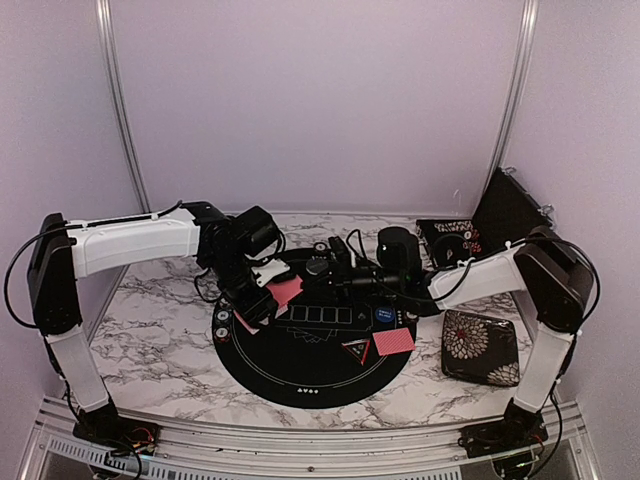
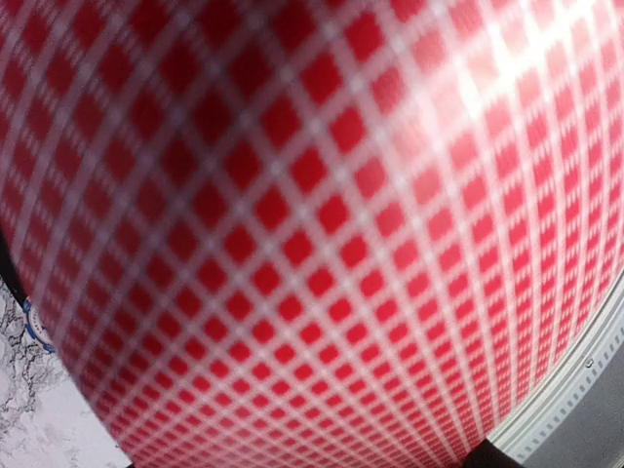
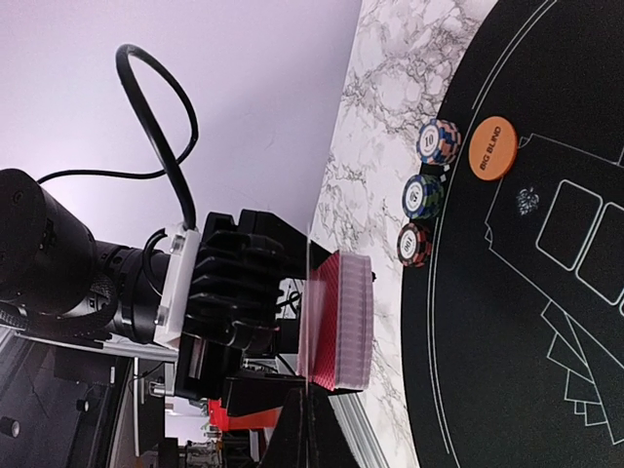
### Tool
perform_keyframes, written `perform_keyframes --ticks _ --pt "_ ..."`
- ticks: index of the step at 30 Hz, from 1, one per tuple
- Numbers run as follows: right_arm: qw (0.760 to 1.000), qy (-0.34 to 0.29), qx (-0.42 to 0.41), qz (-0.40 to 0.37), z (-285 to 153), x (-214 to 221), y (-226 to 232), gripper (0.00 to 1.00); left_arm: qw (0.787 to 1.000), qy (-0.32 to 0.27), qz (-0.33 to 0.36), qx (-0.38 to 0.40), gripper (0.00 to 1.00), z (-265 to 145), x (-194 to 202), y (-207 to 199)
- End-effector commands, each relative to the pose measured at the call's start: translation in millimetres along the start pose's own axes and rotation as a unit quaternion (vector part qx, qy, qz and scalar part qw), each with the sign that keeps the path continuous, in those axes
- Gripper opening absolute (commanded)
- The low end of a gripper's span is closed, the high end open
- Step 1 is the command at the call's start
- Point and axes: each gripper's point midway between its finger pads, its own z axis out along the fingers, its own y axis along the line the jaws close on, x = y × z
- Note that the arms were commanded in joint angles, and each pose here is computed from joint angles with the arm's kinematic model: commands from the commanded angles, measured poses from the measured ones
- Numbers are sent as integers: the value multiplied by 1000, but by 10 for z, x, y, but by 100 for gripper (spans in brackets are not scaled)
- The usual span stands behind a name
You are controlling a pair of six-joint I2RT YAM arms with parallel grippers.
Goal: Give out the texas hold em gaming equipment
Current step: Pick up the poker card from the face-down deck piles.
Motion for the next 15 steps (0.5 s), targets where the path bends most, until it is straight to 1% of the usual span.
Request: perform_keyframes --ticks 1,15 --pt "1000 -11 -11 -13 -101 -90 159 0 999 -32 -7 1 56 -191 -52 11" --pt "1000 -21 -13 -11 -229 -261 143 0 999 -32 -28 -2 55 -189 58 109"
